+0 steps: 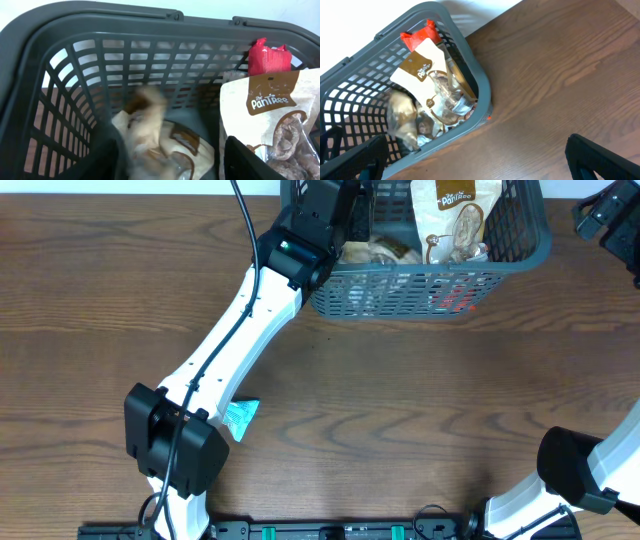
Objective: Pack container
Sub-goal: 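Carry the cream wrapper into the basket and open the left gripper, then move the left gripper down to the teal wipes pack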
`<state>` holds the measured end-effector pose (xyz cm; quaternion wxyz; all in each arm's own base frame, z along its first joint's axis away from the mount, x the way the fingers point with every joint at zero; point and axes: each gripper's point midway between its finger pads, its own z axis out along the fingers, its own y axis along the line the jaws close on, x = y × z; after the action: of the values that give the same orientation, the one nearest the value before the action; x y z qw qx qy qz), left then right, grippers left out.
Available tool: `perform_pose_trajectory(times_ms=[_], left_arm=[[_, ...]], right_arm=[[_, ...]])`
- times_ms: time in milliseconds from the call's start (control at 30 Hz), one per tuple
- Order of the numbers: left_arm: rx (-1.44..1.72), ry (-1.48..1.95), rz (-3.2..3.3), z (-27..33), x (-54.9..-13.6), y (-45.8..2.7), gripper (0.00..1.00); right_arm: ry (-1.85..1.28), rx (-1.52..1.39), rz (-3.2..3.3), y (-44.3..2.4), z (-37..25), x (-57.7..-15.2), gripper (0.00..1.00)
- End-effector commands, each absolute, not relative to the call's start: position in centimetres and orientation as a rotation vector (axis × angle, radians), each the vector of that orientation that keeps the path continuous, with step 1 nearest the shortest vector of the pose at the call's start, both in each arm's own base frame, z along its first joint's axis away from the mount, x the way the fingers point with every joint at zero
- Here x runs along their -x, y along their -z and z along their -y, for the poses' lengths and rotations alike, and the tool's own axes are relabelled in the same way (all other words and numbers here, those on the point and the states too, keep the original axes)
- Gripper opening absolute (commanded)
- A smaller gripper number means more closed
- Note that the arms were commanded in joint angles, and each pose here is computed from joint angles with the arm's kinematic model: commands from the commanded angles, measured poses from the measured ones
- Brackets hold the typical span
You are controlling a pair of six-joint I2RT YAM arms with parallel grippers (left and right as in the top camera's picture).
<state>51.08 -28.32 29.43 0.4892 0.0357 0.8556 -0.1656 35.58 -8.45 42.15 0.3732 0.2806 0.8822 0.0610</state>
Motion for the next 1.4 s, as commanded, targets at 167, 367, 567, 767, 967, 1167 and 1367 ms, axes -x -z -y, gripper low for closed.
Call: perform_pose_trajectory(times_ms=[167, 367, 567, 767, 967, 1167, 1367], left_arm=[[-0.084, 0.389, -1.881, 26.4, -50.0, -39.1, 0.57], [0.071, 0.276, -1.757, 19.4, -44.8, -47.9, 0.73], [0.189, 0.14, -1.919, 11.9, -37.1, -47.2, 0.9], [0.704, 0.241, -2.051, 7.1, -32.2, -42.9, 0.98], [1.37, 0.249, -1.996, 4.3, -29.2, -36.9, 0.99], [1.642, 0.119, -1.937, 2.6, -28.8, -31.5, 0.99], [1.918, -0.006, -2.03, 2.0, -27.0, -23.1, 0.99]], right_arm=[[-0.149, -0.702, -2.27, -42.0, 8.5, -35.5, 0.99], [-0.149, -0.701, -2.27, -42.0, 8.5, -35.5, 0.99], [-0.149, -0.702, -2.269, -42.1, 8.5, -35.5, 0.99], [-0.15, -0.702, -2.269, -42.1, 8.5, -35.5, 0.99], [-0.188, -0.692, -2.272, -42.1, 8.0, -35.6, 0.99], [-0.205, -0.686, -2.274, -42.1, 7.8, -35.7, 0.99], [-0.204, -0.686, -2.273, -42.1, 7.8, -35.7, 0.99]])
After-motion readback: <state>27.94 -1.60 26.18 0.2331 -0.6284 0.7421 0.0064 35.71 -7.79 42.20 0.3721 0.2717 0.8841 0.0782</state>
